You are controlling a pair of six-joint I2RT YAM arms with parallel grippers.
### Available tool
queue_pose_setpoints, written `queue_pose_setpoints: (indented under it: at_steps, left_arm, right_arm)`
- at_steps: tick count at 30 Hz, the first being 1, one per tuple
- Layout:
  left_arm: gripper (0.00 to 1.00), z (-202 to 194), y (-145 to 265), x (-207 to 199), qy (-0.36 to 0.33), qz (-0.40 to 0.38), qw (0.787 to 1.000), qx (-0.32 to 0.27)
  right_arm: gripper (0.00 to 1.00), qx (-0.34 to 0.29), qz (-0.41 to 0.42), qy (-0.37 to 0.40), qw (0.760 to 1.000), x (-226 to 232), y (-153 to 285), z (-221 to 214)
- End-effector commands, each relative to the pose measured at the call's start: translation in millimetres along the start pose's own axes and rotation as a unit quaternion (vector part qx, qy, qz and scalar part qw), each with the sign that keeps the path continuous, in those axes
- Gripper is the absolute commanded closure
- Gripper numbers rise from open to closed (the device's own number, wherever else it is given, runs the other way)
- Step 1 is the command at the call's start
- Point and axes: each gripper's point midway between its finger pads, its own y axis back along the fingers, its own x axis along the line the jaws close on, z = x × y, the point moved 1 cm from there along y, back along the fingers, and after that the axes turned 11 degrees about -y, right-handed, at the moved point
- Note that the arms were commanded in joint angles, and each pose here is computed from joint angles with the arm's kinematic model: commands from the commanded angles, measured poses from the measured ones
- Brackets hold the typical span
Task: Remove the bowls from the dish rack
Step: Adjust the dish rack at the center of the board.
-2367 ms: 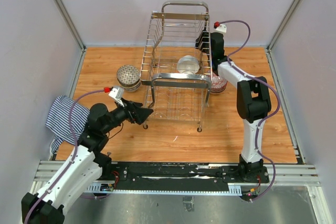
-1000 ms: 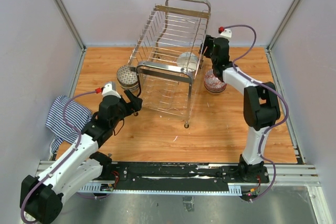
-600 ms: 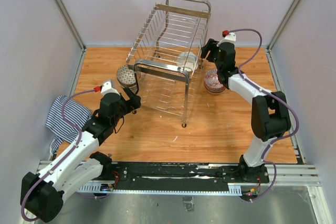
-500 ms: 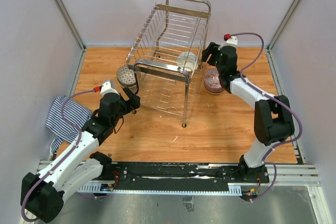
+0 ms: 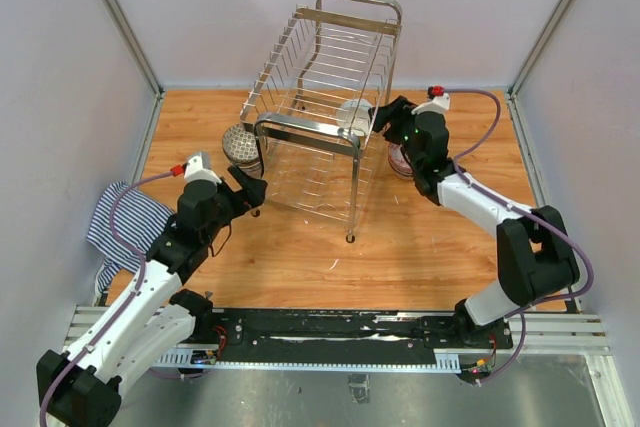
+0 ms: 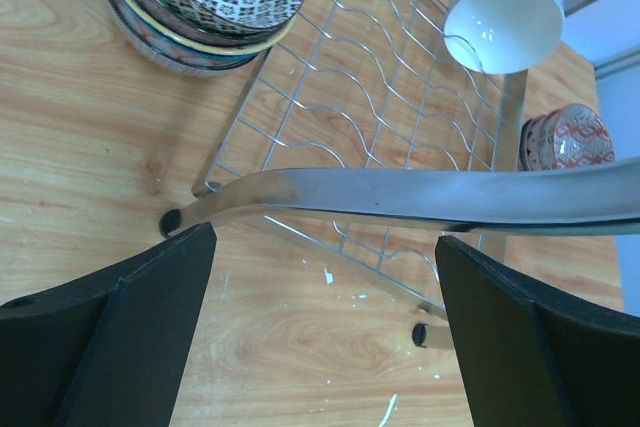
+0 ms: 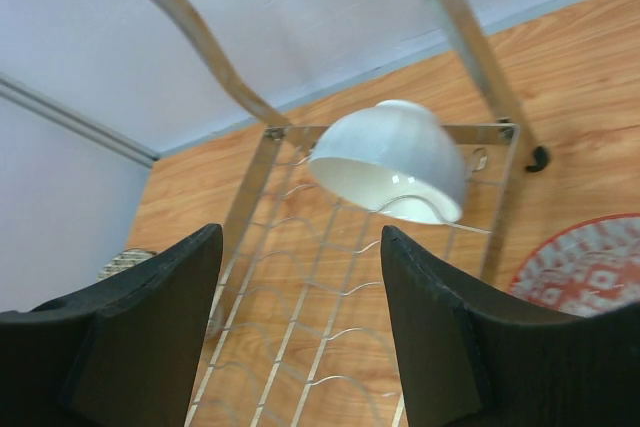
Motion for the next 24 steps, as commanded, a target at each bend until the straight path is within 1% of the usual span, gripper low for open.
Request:
queue_pose_setpoints:
  at_steps: [1,6,11,19,24]
  left_arm:
    - [0.04,11,4,-20,0.004,-0.049,0.999,-0.003]
    - [0.04,5,7,-26,0.001,-0.068,0.998,0.013]
    - [0.04,6,12,-26,-0.002,-0.074,0.997,0.011]
    - [0.04,6,18,-27,-0.013,-0.084,0.996,0.006]
    - [0.04,7,22,-26,-0.018,-0.088,0.996,-0.002]
  right_arm:
    - [0.35,-0.011,0.031,-0.086,0.996,31,2,-5]
    - [0.35,-0.015,0.020,-0.137,0.990,37,-5,-19]
    - [0.35,-0.009,0.018,-0.194,0.981,40,-18,-32]
    - [0.37,-0.028,0.007,-0.218,0.976,47,-37,-53]
    - [0.40,-0.039,-0.005,-0.237,0.971,46,-50,-65]
